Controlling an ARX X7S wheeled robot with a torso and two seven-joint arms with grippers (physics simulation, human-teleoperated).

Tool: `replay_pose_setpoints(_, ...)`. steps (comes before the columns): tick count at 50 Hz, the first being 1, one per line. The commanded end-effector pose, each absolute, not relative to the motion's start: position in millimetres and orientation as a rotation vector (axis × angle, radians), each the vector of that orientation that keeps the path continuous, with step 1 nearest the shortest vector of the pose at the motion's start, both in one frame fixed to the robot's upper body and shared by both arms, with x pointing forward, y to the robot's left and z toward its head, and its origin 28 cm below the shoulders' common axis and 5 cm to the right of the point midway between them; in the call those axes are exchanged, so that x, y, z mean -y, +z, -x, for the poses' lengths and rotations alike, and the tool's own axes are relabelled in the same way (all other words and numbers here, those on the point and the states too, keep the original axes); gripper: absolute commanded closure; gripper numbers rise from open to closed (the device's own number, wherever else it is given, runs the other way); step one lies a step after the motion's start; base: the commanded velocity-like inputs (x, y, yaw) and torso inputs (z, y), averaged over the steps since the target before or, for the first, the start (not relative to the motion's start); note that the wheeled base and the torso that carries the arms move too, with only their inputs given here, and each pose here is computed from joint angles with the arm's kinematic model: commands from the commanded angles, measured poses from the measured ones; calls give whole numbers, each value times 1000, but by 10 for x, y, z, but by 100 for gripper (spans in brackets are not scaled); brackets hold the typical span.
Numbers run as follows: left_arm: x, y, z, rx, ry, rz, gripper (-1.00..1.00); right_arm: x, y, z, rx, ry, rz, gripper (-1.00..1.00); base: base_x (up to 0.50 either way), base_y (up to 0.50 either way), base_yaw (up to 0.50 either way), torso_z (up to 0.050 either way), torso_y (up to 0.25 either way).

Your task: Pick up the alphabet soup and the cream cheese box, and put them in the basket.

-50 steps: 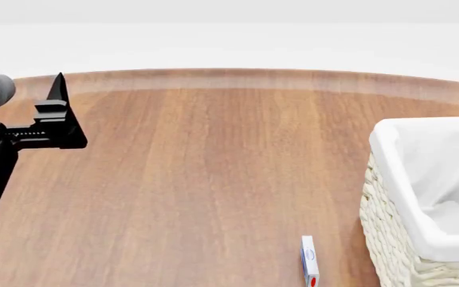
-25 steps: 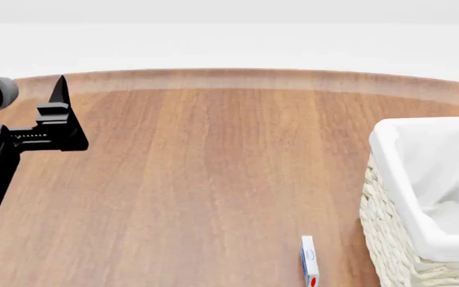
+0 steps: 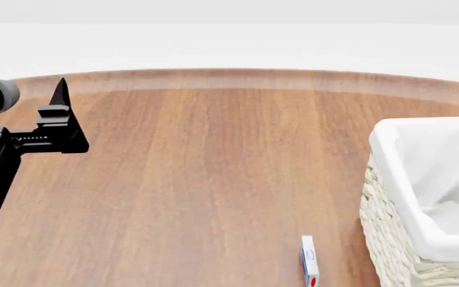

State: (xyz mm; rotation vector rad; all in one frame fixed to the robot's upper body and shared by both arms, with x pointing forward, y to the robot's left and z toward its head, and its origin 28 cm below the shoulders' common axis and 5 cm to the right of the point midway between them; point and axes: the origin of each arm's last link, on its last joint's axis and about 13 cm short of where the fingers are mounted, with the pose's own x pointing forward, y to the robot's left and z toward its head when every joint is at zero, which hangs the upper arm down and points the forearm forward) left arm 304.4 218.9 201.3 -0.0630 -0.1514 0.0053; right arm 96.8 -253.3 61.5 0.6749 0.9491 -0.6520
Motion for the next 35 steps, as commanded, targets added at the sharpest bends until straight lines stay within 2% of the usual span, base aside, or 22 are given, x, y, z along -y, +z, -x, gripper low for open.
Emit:
replay_pose_setpoints(1,-2187,2011,-3042,152,4,63,-100,2499,574,-1010,-964,-623,-686,100,12,0,0,0,0)
replay_pose_setpoints(17,-2191,2007,-3034,152,5,64,-100,2462,757,-1134,-921,-574,-634,100,2,0,1,0,0)
replay_pose_setpoints(26,-2183,2009,-3030,151,2,62,-100,2386,1582,-1502,-745,-492,-499,100,0,0,0,0,0)
replay_pose_setpoints(35,-2187,1997,-3039,149,4,61,-100,2340,2076,-1698,-665,-464,-431,100,0,0,0,0,0)
